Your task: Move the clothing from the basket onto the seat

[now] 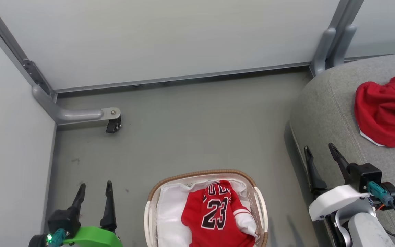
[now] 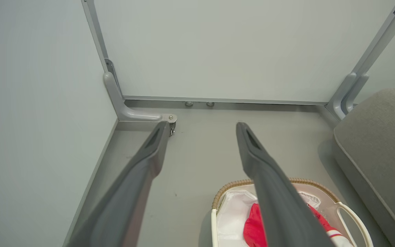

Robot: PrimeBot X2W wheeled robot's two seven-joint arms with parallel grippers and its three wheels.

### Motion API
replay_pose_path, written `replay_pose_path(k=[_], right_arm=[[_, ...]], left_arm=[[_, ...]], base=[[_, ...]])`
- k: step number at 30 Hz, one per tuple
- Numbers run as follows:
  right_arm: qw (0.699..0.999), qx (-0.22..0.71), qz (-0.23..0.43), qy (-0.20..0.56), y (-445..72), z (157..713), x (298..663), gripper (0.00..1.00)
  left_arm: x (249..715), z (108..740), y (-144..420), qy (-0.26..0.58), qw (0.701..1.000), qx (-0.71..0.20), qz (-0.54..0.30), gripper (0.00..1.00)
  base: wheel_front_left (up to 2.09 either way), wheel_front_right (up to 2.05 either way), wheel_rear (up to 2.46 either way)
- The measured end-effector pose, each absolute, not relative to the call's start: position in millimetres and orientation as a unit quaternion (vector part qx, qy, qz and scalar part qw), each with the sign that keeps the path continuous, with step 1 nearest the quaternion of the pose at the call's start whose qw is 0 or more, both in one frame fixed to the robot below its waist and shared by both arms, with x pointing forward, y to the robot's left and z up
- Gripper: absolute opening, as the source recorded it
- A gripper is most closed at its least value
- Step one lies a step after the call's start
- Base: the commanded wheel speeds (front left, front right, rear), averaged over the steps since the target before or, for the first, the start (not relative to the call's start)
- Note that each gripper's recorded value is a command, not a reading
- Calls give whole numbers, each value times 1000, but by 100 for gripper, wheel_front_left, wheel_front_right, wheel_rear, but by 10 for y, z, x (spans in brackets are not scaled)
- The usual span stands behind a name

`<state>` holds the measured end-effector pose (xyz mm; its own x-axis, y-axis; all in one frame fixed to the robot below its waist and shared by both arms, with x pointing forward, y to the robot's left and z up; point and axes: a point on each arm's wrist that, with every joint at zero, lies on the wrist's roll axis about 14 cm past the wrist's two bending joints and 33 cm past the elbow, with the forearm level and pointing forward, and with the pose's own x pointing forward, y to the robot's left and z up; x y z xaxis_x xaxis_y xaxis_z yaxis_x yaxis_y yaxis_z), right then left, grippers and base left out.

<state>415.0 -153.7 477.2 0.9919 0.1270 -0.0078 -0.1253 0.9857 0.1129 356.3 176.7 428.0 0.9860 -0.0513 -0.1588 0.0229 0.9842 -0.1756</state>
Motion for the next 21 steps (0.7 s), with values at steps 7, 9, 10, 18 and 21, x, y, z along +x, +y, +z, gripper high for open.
replay_pose_path(k=[7, 9, 10, 18, 21], right_arm=[[996, 58, 70, -10, -1502, 4858, 4352, 100], [996, 59, 71, -15, -1496, 4876, 4430, 100], [995, 60, 72, -18, -1492, 4883, 4473, 100], [995, 65, 73, -22, -1513, 4802, 4762, 100], [995, 68, 69, -21, -1549, 4747, 4857, 100]], left_arm=[[3790, 4193, 1442, 96, 989, -89, -68, 100], [3887, 4138, 1300, 104, 986, -91, -89, 100], [3942, 4117, 1236, 107, 985, -94, -97, 100], [4363, 3897, 633, 128, 969, -97, -185, 100], [4504, 3788, 442, 136, 963, -96, -214, 100]], base=[[0, 0, 0], [0, 0, 0], [0, 0, 0], [0, 0, 0], [0, 0, 0]])
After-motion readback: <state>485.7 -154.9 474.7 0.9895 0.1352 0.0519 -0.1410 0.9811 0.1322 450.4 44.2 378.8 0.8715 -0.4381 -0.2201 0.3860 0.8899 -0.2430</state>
